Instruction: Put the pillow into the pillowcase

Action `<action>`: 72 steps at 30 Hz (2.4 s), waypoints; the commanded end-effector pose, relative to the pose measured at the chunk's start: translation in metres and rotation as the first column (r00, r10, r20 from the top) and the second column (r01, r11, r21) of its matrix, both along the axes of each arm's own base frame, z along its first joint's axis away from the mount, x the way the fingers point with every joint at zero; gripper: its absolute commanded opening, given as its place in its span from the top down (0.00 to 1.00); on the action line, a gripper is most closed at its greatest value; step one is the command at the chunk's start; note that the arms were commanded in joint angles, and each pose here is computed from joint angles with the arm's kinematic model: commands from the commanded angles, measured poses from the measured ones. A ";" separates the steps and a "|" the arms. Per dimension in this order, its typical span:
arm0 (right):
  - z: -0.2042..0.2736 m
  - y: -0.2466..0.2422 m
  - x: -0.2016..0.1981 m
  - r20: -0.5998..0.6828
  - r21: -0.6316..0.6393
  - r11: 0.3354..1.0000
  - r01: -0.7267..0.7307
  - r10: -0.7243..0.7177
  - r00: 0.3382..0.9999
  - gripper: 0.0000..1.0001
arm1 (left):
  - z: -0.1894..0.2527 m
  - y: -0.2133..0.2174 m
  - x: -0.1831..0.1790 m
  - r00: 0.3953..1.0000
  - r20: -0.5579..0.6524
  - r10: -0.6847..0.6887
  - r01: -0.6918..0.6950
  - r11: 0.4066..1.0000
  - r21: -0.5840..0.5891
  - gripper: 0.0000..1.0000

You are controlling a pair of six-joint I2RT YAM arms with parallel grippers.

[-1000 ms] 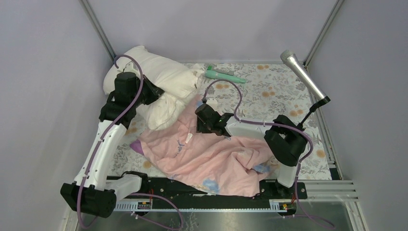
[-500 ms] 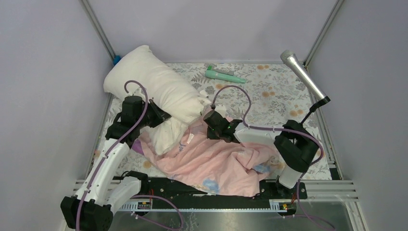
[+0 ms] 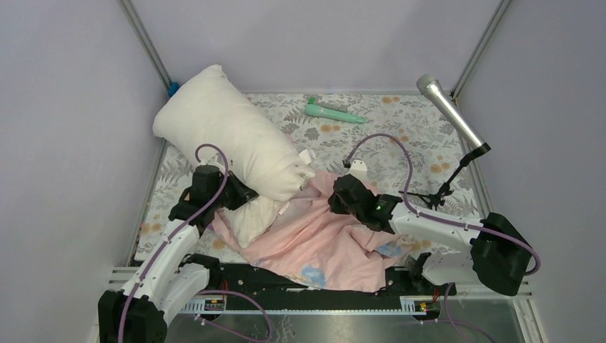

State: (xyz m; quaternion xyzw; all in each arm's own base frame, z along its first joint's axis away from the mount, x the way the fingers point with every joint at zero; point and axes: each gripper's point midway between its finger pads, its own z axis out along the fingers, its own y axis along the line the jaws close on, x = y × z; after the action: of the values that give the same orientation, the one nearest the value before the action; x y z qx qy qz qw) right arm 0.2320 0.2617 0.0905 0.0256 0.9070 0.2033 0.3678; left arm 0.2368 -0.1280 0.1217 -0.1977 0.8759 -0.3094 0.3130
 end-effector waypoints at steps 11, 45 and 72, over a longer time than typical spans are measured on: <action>-0.014 0.008 -0.008 0.003 -0.010 0.995 -0.100 0.100 0.995 1.00 | 0.113 -0.060 -0.007 0.891 0.311 -0.332 0.309 0.943 0.125 0.42; -0.012 -0.019 -0.007 0.043 -0.030 1.000 -0.009 0.010 0.999 1.00 | 0.093 -0.127 0.094 0.721 0.214 -0.659 0.221 0.511 0.831 1.00; 0.072 0.016 -0.001 0.178 -0.118 0.986 -0.121 0.141 0.974 0.74 | 0.053 -0.114 0.047 0.921 0.239 -0.307 0.267 0.945 0.187 1.00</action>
State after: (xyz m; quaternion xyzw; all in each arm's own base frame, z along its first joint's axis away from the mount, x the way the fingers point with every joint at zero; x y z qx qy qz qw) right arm 0.2262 0.2571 0.1182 -0.0520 0.9005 0.1731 0.3954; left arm 0.2808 -0.2312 0.1666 0.0423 0.8842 -0.2489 0.3930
